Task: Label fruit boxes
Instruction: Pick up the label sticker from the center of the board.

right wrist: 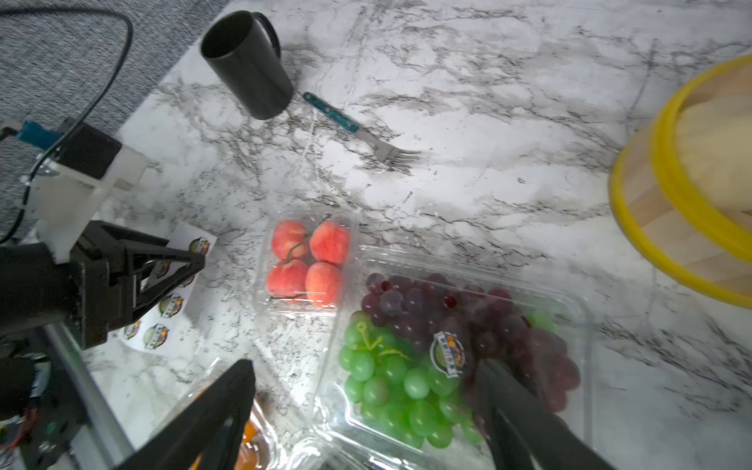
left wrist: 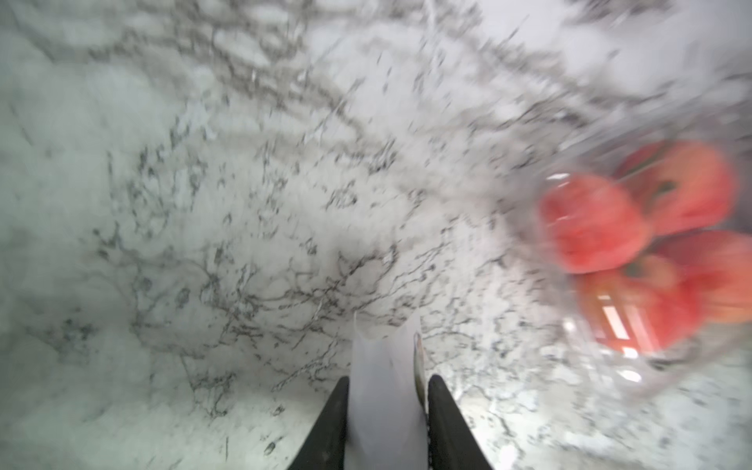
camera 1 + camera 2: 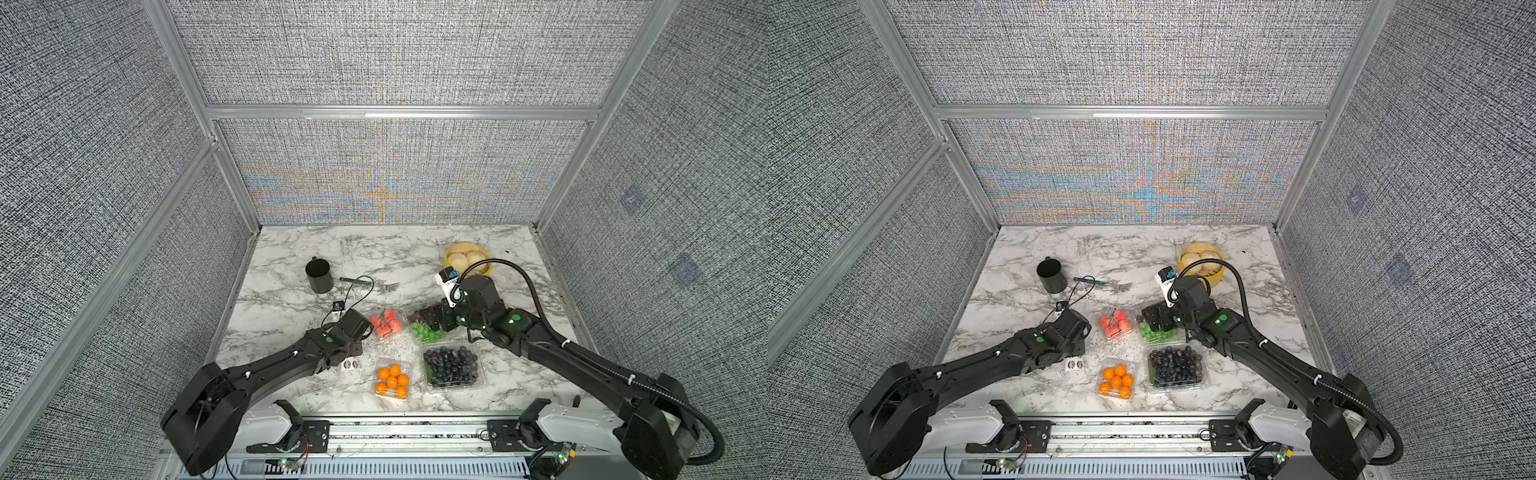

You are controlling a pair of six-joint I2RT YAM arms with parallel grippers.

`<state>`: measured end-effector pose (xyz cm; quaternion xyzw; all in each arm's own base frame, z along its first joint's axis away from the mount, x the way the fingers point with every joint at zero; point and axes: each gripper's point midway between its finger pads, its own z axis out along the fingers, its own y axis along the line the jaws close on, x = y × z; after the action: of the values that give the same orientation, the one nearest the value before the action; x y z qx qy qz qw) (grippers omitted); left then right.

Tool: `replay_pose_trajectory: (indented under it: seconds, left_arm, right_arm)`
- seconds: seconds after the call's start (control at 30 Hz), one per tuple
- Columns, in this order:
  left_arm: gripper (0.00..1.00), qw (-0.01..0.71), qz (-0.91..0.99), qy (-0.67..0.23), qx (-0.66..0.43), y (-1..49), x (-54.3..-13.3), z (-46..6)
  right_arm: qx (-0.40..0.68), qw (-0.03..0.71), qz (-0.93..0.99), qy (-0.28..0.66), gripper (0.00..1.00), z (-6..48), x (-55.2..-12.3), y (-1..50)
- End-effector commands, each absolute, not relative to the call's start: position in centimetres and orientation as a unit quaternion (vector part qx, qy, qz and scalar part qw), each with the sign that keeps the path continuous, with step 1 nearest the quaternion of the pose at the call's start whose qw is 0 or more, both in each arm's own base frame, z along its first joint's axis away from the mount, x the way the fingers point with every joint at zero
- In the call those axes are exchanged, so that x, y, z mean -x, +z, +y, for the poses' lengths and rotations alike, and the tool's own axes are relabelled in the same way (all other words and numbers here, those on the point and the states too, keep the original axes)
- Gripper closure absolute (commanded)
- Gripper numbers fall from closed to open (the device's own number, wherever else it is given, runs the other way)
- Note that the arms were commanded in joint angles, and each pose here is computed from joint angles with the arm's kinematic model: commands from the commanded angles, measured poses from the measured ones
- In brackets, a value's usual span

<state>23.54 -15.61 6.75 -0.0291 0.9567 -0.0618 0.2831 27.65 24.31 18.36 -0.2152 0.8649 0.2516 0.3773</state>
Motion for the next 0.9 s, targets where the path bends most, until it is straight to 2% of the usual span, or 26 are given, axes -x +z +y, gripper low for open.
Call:
replay_pose_trajectory:
  seconds: [0.0, 0.1, 0.23, 0.33, 0.4, 0.5, 0.63, 0.77, 0.87]
  left_arm:
    - [0.68, 0.329, 0.941, -0.079, -0.006, 10.3, -24.3, -16.0]
    - [0.68, 0.391, 0.908, -0.148, -0.032, 14.7, -24.9, -17.6]
    - [0.69, 0.478, 0.835, -0.257, -0.091, 20.5, -24.9, -20.6]
    - [0.69, 0.5, 0.809, -0.291, -0.105, 23.7, -24.6, -21.4]
    - [0.68, 0.516, 0.79, -0.311, -0.114, 25.3, -24.5, -21.9]
    - [0.68, 0.535, 0.772, -0.322, -0.12, 26.7, -24.5, -22.1]
    - [0.68, 0.55, 0.762, -0.319, -0.122, 27.4, -24.5, -21.8]
    - [0.69, 0.55, 0.759, -0.325, -0.125, 27.4, -24.5, -22.1]
    - [0.68, 0.55, 0.758, -0.328, -0.122, 27.4, -24.5, -22.1]
  right_arm:
    - [0.244, 0.369, 0.826, 0.35, 0.13, 27.0, -25.8, 20.8]
    - [0.268, 0.341, 0.79, 0.434, 0.13, 29.4, -23.7, 22.4]
    - [0.316, 0.306, 0.748, 0.497, 0.12, 33.3, -20.7, 23.7]
    - [0.337, 0.299, 0.715, 0.534, 0.13, 36.2, -19.8, 25.1]
    - [0.336, 0.288, 0.703, 0.558, 0.18, 37.5, -20.0, 25.7]
    - [0.338, 0.277, 0.688, 0.579, 0.24, 39.0, -20.2, 26.2]
    - [0.348, 0.268, 0.685, 0.581, 0.26, 40.3, -20.1, 25.8]
    - [0.353, 0.263, 0.681, 0.585, 0.35, 41.6, -20.2, 25.5]
    - [0.353, 0.271, 0.676, 0.587, 0.55, 42.1, -20.7, 25.9]
